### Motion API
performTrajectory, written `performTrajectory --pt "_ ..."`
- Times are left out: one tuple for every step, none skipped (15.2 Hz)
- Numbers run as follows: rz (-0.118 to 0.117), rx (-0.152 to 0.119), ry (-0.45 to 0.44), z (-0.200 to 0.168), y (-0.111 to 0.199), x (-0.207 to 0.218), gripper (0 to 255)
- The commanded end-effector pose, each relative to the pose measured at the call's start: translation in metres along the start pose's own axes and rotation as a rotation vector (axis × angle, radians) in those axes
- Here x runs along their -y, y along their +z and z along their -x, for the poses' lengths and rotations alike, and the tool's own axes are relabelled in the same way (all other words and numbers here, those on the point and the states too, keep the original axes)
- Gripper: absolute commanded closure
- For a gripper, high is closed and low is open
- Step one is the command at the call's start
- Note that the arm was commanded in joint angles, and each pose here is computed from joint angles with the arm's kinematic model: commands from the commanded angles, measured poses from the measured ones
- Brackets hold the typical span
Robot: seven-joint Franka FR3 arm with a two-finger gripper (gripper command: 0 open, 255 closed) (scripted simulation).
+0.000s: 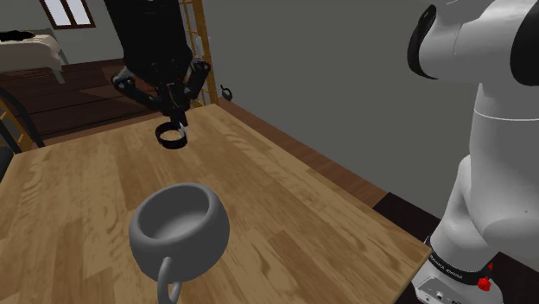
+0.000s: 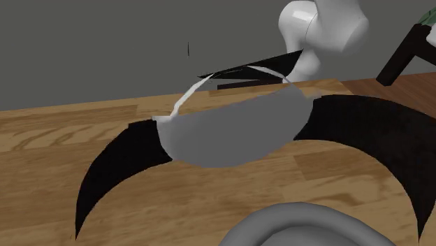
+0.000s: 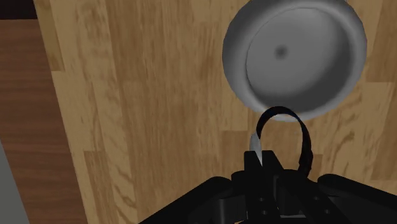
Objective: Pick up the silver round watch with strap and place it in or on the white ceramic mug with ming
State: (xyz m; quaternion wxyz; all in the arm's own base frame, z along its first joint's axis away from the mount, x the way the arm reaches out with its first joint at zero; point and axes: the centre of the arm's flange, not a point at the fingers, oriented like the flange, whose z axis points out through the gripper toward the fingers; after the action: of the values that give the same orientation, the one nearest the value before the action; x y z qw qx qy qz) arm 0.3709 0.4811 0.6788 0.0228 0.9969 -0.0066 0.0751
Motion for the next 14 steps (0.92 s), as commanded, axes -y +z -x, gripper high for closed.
performTrajectory --pt "0.001 0.0 0.001 0.02 -0.006 0.016 255" --pt "0.001 0.0 0.001 0.031 -0.009 0.024 255" --pt "0.001 0.0 0.001 0.041 -0.012 0.032 255" --pt "0.001 0.0 0.001 0.051 -0.016 0.04 255" --pt "0.001 0.0 0.001 0.061 -0.019 0.048 255" --pt "0.001 0.0 0.001 0.068 -0.021 0.054 255" --pt "0.001 0.0 0.001 0.069 -0.016 0.054 255" --pt "0.001 0.0 0.001 0.07 -0.011 0.054 255" --pt "0.001 0.0 0.001 0.071 -0.006 0.055 255" --pt "0.001 0.0 0.001 0.071 -0.001 0.055 255" --pt "0.001 0.0 0.001 0.072 0.005 0.055 255" --pt "0.001 0.0 0.001 0.073 0.01 0.055 255" --pt "0.001 0.0 0.001 0.074 0.015 0.056 255" --pt "0.001 0.0 0.001 0.075 0.02 0.056 255"
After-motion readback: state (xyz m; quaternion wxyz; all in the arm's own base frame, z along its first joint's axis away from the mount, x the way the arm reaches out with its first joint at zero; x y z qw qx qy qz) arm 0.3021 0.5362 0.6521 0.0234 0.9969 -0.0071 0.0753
